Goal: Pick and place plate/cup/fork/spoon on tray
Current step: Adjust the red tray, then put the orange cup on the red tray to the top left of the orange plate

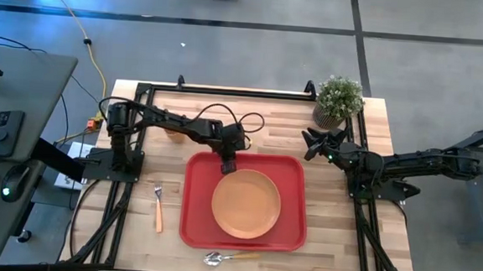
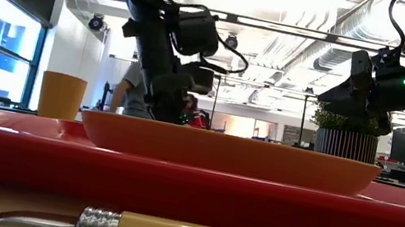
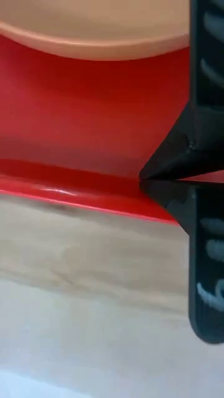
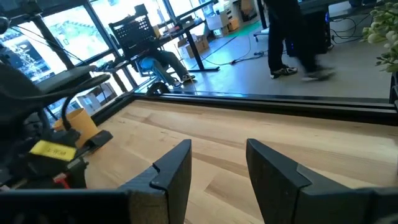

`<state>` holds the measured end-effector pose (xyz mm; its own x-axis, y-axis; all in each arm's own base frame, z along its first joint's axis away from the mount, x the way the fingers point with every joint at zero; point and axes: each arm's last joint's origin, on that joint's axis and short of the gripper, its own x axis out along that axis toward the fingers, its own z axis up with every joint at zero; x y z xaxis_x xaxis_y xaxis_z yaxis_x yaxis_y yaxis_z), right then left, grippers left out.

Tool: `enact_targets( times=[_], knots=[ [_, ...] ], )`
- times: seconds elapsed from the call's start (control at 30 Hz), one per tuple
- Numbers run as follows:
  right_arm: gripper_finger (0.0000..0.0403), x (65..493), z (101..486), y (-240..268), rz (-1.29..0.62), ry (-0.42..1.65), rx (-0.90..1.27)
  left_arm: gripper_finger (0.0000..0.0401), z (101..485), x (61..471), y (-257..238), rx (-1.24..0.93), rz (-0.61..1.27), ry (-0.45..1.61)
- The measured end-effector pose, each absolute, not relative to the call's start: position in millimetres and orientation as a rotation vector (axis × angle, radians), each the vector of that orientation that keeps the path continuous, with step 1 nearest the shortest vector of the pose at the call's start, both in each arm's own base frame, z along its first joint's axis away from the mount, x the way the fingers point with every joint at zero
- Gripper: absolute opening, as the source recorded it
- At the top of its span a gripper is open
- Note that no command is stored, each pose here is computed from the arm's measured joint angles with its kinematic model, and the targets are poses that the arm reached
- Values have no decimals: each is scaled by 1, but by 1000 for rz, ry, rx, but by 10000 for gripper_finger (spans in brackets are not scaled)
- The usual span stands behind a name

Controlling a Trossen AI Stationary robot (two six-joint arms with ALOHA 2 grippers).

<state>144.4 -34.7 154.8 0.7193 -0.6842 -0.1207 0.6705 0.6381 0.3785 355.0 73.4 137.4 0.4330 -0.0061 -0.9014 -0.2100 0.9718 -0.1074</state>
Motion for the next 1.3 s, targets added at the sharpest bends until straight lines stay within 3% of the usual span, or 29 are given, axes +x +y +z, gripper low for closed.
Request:
enact_targets(
  times=[0.43,0.9,1.3],
  knots=[
    [144,144,154,-35,-774,-27,408,0,141,350,114,-234,226,1042],
    [144,144,154,-35,-781,-29,429,0,183,345,94,-190,214,828],
    [144,157,168,-33,-686,-43,469,0,209,279,53,-172,365,550]
  ],
)
